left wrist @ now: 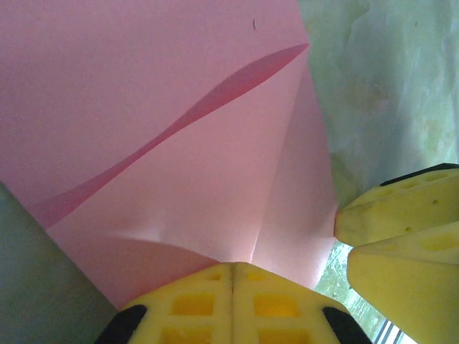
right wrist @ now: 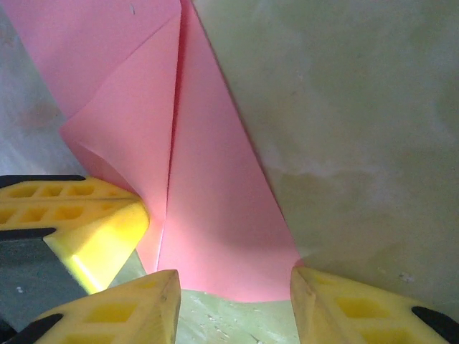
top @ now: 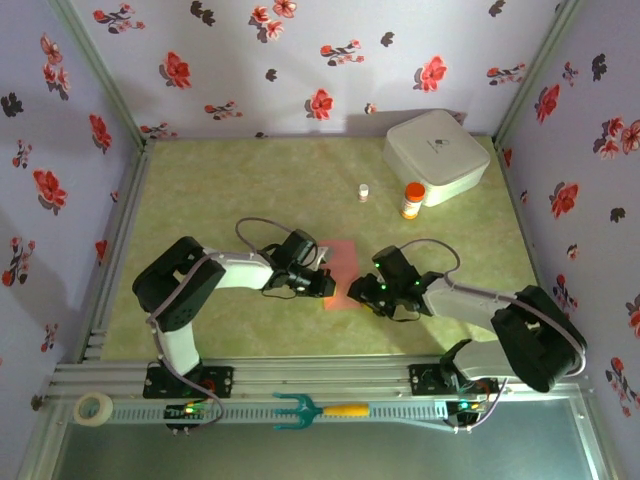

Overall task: Fold a paper plane with a square sheet of paper (pick it up from the middle)
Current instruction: Turn over the paper at the center of the table.

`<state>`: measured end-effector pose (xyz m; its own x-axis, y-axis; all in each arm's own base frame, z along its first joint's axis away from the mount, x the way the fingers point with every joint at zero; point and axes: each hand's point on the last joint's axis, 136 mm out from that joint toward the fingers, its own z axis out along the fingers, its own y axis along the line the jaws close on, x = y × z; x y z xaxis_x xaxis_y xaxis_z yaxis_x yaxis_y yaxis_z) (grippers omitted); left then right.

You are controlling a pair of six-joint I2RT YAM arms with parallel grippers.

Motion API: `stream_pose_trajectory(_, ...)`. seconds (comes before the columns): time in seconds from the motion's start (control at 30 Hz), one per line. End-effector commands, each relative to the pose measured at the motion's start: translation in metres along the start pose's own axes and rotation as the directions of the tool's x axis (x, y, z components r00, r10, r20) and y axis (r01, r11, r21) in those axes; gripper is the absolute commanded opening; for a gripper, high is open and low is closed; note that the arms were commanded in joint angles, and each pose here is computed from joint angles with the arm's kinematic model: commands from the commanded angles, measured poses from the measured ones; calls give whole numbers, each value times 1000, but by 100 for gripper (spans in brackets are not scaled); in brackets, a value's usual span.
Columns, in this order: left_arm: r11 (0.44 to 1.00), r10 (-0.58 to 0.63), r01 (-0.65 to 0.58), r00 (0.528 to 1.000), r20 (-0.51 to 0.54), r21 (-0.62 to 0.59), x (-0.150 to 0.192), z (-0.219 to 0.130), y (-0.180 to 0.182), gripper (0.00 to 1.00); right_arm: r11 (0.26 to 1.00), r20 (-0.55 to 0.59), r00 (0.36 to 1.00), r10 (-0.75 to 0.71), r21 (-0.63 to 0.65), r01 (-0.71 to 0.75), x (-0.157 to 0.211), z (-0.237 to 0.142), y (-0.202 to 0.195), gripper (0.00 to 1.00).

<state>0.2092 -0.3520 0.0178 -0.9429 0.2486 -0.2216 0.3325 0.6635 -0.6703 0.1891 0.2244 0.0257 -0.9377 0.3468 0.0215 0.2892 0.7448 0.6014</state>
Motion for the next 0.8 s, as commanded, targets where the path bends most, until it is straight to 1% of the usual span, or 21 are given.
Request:
stream_pose_trajectory(0.0, 999, -23, 22, 1000, -20, -33, 9, 0, 11, 0, 1000, 43, 999, 12, 8, -12, -9, 2, 5, 47)
stream_pose_trajectory(0.17, 999, -23, 23, 999, -24, -34, 10, 1, 11, 0, 996, 45, 999, 16, -92, -12, -16, 7, 29, 50)
stream_pose_trajectory(0.23, 999, -20, 19, 1000, -23, -32, 9, 0, 10, 0, 995, 50, 999, 9, -98, -5, -18, 7, 35, 52)
stream_pose_trajectory(0.43, 999, -20, 19, 999, -26, -31, 10, 0, 10, 0, 995, 78, 997, -20, -92, 27, -34, 4, 43, 53)
stream_pose_trajectory(0.5, 999, -21, 20, 999, -28, -31, 10, 1, 10, 0, 993, 69, 997, -28, -116, 36, -38, 5, 48, 53)
stream_pose_trajectory(0.77, 1000, -20, 20, 1000, -24, -23, 9, 1, 8, 0, 993, 72, 997, 3, -119, 6, -53, 10, 40, 50)
